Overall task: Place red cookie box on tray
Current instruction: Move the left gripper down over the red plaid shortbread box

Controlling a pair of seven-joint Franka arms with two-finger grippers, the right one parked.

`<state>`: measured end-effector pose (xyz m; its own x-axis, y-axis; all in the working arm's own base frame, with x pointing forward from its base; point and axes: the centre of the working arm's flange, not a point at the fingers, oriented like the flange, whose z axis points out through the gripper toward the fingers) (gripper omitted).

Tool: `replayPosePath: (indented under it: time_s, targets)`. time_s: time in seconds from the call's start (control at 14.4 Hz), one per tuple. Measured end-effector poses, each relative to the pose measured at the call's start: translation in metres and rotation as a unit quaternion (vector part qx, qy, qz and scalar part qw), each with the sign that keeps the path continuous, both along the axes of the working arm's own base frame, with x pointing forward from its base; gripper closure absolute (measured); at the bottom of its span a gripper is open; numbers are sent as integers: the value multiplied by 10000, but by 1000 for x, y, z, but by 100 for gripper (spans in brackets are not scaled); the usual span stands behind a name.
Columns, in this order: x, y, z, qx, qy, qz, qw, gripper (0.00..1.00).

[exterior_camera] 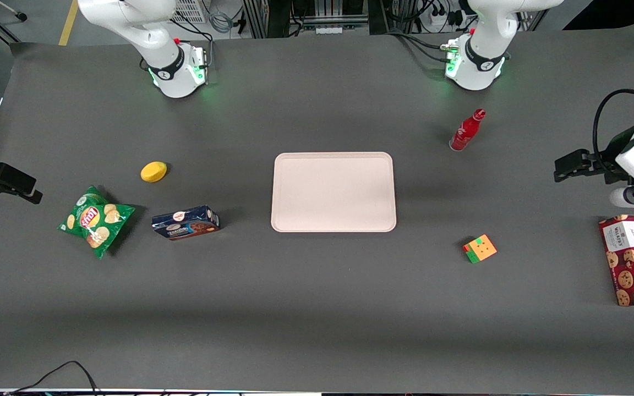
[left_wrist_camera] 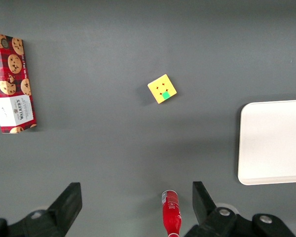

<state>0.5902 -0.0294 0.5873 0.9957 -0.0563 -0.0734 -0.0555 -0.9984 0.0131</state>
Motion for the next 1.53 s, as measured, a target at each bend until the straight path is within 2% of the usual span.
replayPosePath:
  time_s: [0.42,0.55,0.62,0.83,0.97,1.18,1.39,1.53]
  targets:
    - [-1,1,-1,4,44,4,10000,0]
    - [-2,4,-5,20,160,26,9999,0]
    - [-3,6,-7,69,224,35,9997,0]
    - [-2,19,-19,401,351,62,9986,0]
    - [-2,41,-31,495,455,-31,9977,0]
    - [2,92,-60,500,428,-228,9976,0]
    - [2,120,-89,488,592,-118,9970,0]
    - [2,145,-106,479,627,-175,9967,0]
